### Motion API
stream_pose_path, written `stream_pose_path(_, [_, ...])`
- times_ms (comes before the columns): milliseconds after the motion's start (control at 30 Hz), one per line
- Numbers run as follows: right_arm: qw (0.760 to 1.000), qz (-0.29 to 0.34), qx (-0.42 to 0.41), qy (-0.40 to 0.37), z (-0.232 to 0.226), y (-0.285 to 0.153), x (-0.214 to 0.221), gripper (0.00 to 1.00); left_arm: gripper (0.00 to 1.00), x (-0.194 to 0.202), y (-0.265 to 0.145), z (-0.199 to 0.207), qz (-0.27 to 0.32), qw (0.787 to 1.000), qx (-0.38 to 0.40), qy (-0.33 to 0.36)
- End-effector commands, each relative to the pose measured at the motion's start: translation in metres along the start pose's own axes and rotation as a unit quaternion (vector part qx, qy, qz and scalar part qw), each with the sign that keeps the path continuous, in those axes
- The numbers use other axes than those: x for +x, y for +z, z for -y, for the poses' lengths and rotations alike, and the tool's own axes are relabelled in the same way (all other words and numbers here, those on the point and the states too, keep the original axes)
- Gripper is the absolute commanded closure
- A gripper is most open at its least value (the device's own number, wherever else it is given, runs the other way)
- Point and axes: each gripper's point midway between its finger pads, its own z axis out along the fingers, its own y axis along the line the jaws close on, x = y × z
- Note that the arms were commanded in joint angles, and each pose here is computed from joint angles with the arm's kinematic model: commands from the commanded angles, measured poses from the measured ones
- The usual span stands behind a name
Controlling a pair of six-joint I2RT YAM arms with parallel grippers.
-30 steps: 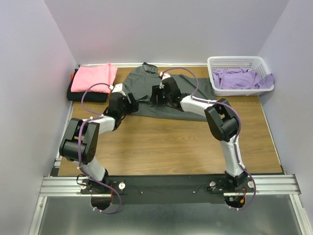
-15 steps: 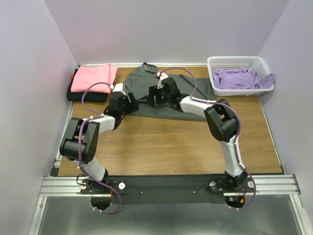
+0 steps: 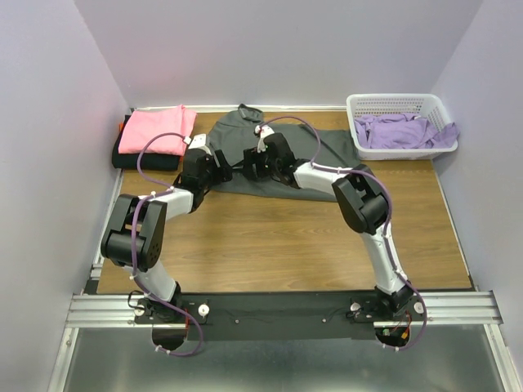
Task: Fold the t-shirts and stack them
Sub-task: Fold the tshirt
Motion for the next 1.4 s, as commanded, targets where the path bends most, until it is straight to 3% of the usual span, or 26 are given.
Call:
stream_pose_path(0, [1.000, 0.014, 0.022, -0.005, 0.004, 0.012, -0.009, 0.19, 0.23, -0.004, -0.001, 0.000, 0.003, 1.000, -0.001, 0.005])
stream_pose_path(367, [0.992, 0.043, 0.118, 0.007, 0.038, 0.039, -0.028, 0.16, 0.23, -0.002, -0.006, -0.002, 0.003, 1.000, -0.003, 0.007])
stream_pose_path(633, [0.981, 0.060, 0.184, 0.009, 0.061, 0.030, -0.042, 0.12, 0.23, -0.006, -0.015, -0.003, 0.012, 1.000, -0.006, 0.010])
stream_pose_path(867, [0.981, 0.070, 0.182, 0.005, 0.059, 0.018, -0.057, 0.09, 0.23, -0.011, -0.023, -0.002, 0.021, 1.000, -0.007, 0.010])
stream_pose_path(1100, [0.979, 0.106, 0.172, 0.004, 0.046, -0.034, -0.102, 0.06, 0.23, -0.033, -0.034, 0.003, 0.054, 0.998, -0.019, 0.026])
stream_pose_path(1267, [0.977, 0.109, 0.182, 0.028, 0.067, -0.080, -0.105, 0.04, 0.23, -0.037, -0.031, 0.029, 0.067, 0.995, -0.022, 0.064])
stream_pose_path(1300, [0.978, 0.090, 0.186, 0.035, 0.074, -0.085, -0.085, 0.04, 0.23, -0.033, -0.026, 0.039, 0.060, 0.995, -0.020, 0.072])
stream_pose_path(1367, [0.977, 0.094, 0.187, 0.048, 0.081, -0.106, -0.086, 0.04, 0.23, -0.033, -0.020, 0.051, 0.056, 0.995, -0.011, 0.078])
